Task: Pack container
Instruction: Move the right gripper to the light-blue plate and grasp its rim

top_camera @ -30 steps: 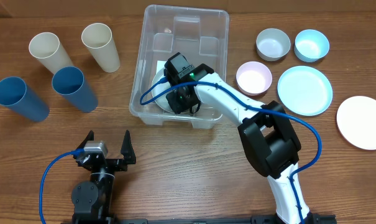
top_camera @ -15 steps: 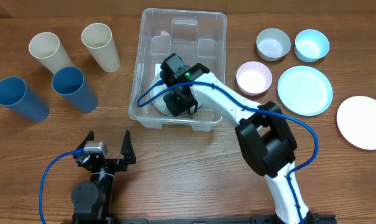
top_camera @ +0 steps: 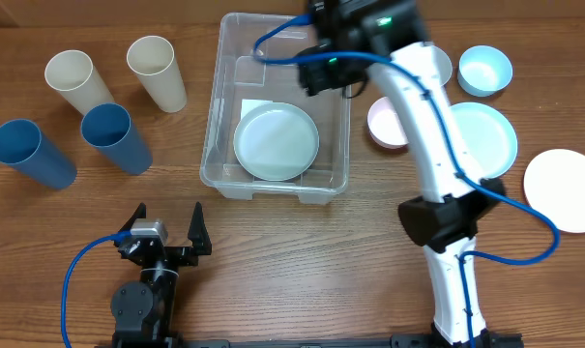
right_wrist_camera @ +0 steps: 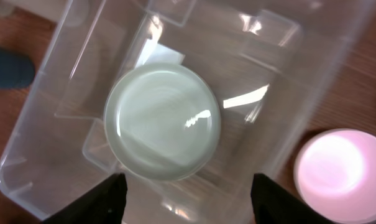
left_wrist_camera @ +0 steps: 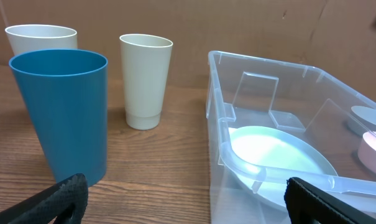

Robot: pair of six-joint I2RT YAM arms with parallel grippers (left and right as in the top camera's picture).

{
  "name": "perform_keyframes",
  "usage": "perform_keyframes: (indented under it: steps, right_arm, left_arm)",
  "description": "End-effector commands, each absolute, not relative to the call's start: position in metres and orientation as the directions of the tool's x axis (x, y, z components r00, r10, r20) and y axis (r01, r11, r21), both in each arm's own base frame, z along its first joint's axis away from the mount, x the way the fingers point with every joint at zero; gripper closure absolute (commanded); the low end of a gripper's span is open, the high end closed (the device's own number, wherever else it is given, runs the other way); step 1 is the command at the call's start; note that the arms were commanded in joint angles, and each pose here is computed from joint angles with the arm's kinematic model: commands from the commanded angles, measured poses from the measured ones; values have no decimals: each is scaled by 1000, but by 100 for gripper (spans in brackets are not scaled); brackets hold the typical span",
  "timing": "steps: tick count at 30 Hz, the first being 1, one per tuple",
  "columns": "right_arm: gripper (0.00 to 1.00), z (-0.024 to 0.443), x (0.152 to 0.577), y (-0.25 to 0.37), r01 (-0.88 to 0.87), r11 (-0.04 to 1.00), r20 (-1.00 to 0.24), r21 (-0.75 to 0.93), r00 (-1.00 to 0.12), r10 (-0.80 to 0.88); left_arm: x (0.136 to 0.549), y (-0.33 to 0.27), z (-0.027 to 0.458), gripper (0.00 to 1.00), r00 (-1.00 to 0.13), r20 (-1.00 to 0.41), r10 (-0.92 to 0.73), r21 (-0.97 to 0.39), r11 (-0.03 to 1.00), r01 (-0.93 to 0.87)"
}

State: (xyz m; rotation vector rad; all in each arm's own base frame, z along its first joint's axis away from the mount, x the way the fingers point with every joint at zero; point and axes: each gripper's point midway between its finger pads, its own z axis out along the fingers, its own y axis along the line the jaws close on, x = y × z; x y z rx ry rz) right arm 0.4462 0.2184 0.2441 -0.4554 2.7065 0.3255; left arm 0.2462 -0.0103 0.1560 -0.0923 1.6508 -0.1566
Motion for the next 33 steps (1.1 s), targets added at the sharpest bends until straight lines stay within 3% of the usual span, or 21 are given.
perform_keyframes:
  steps: [1, 6, 11, 18, 25, 33]
  right_arm:
    - [31, 274, 466, 149, -104, 977, -442, 184, -897, -12]
    - [28, 249, 483, 39, 338, 904, -309, 261, -858, 410]
    - [28, 216, 467, -21, 479, 837, -160, 265, -834, 528]
    - [29, 146, 409, -103, 690, 723, 39, 33, -724, 689]
    - [30, 109, 360, -154, 807, 584, 155, -87, -568, 808]
    - [35, 61, 362, -143, 798, 595, 172, -90, -576, 799]
  left_arm:
    - [246, -7, 156, 0, -81, -986, -148, -150, 989, 19]
    - [246, -7, 156, 0, -81, -986, -148, -150, 989, 19]
    - [246, -7, 156, 0, -81, -986, -148, -150, 989, 19]
    - [246, -7, 156, 0, -81, -986, -148, -150, 989, 19]
    - [246, -7, 156, 0, -81, -986, -148, -150, 989, 19]
    - [246, -7, 156, 0, -81, -986, -148, -150, 989, 19]
